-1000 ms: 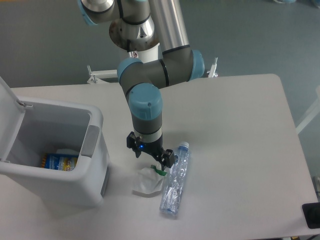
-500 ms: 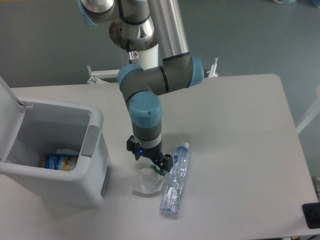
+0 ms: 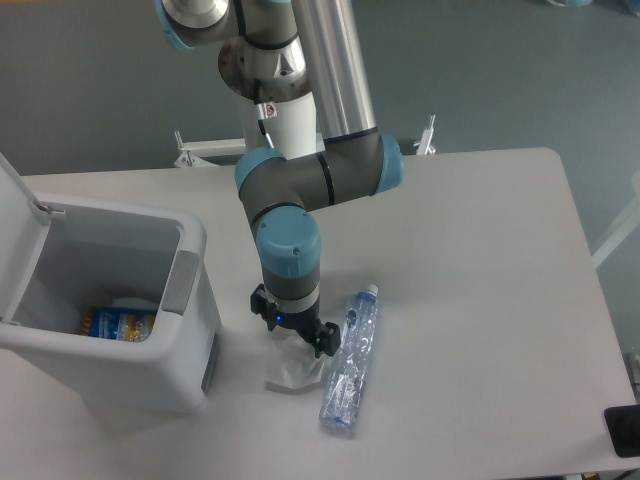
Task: Place the trash in the trash can
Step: 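Lower the gripper and close it on the white tissue, then lift the tissue and carry it over the white trash bin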
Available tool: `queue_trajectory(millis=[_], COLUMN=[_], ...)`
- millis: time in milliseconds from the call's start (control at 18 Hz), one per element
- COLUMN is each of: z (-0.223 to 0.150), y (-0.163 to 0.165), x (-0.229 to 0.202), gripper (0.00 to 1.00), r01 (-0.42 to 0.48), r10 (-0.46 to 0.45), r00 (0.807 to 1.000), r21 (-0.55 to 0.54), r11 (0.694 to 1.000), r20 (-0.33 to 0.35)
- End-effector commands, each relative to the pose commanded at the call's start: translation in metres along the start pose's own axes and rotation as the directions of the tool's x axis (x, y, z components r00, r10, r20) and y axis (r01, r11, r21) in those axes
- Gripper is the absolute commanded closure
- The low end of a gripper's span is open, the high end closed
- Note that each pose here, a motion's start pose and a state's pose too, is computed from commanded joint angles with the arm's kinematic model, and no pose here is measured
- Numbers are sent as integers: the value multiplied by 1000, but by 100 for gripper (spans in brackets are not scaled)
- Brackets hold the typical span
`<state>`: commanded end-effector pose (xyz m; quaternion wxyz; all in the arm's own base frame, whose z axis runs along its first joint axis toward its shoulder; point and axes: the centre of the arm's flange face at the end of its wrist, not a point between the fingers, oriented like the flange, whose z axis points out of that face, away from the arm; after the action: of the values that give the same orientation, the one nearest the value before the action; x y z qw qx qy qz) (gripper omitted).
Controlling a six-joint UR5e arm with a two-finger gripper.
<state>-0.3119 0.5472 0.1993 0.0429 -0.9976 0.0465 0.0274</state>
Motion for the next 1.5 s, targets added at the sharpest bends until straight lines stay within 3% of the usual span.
queue_trajectory(millis=[111, 167, 611, 722, 889, 1000, 1222, 1500], z=[-4, -6, -17, -44, -66, -103, -160, -239], y=[-2, -2, 6, 5, 3, 6, -1, -8], x=[-3, -5, -26, -34, -51, -65, -89, -88], gripper=[97, 100, 100, 100, 100, 100, 100, 100], r01=[1, 3, 26, 31, 65, 125, 218, 276], r10=[-1, -3, -27, -34, -69, -126, -178, -194], r00=[1000, 1000, 999, 998, 997, 992, 976, 961], r21=[6, 10, 29, 61, 160, 274, 475, 616], r11=[1000, 1000, 999, 998, 985, 953, 853, 738], r20=[7, 9, 22, 54, 20, -14, -127, -198])
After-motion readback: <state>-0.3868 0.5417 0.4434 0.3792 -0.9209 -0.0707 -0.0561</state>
